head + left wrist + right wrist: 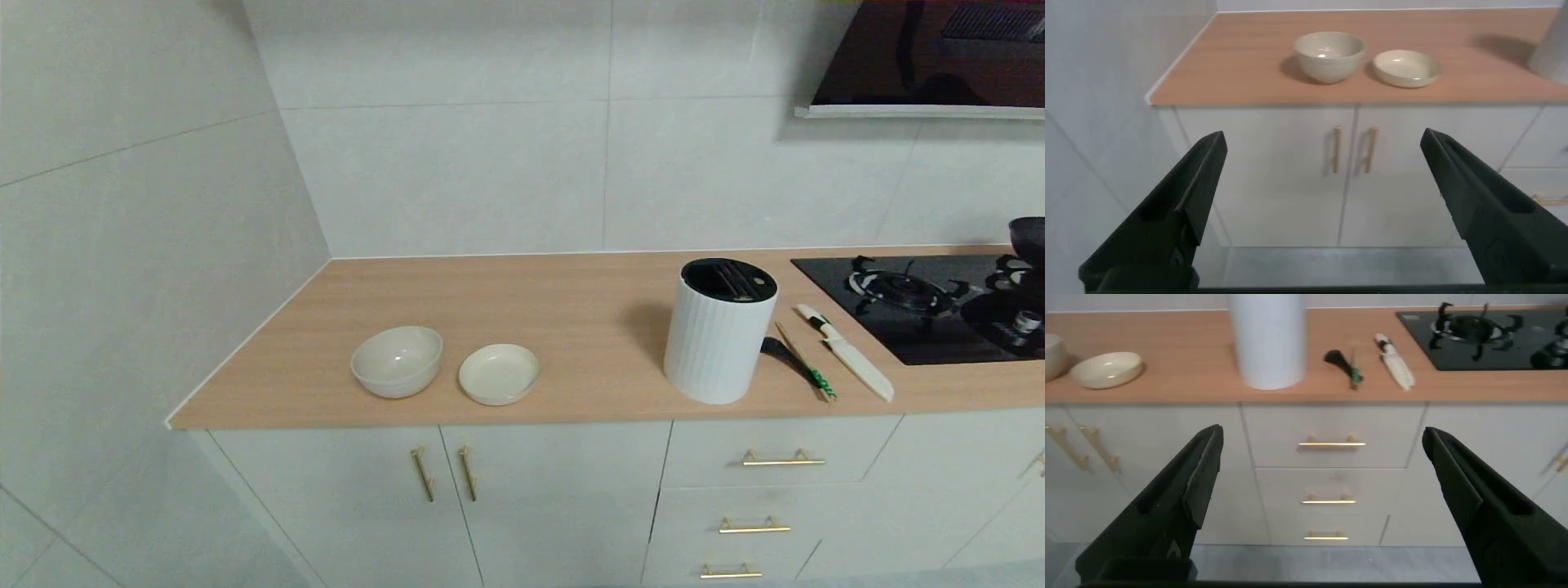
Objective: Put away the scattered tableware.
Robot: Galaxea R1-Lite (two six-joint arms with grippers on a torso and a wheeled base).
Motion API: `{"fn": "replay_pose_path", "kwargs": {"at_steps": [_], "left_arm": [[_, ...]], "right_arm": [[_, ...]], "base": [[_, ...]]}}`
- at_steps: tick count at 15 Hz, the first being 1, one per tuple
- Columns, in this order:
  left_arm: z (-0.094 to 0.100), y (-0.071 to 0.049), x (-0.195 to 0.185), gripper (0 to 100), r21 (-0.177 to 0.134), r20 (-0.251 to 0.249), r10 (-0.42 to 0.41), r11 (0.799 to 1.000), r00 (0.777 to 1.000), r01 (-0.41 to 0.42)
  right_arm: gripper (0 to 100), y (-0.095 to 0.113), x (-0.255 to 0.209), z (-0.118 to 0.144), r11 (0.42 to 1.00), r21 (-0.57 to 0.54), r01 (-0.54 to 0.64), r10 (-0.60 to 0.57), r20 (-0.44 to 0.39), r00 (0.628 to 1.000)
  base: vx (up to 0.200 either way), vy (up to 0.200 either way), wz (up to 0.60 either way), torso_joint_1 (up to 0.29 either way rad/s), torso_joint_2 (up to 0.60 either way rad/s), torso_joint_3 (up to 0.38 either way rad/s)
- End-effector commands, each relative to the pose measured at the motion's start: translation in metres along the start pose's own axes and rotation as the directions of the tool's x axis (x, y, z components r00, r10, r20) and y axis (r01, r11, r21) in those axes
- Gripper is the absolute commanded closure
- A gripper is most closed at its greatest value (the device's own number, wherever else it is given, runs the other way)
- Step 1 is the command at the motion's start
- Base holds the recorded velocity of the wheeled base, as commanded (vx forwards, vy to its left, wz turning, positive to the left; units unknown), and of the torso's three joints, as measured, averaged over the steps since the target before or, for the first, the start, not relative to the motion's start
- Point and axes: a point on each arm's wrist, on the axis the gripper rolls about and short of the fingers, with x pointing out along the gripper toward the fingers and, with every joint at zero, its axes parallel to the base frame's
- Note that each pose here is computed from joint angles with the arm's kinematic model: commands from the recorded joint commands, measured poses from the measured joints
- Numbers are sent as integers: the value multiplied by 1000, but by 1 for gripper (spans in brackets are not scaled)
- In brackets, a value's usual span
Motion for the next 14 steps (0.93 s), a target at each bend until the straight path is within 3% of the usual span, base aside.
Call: {"fn": "replay_pose_path", "kwargs": {"at_steps": [1,14], "left_arm": [[0,0,0,0,0,0,1,1000,1000,-1],[0,0,0,0,0,0,1,1000,1000,-1]], "right_arm": [[0,0,0,0,1000,0,-1,1,-1,1000],[0,0,0,0,1000,1,0,0,1,1000]], "base": [[0,200,0,-2,-2,2],[0,200,0,4,2,2]]}}
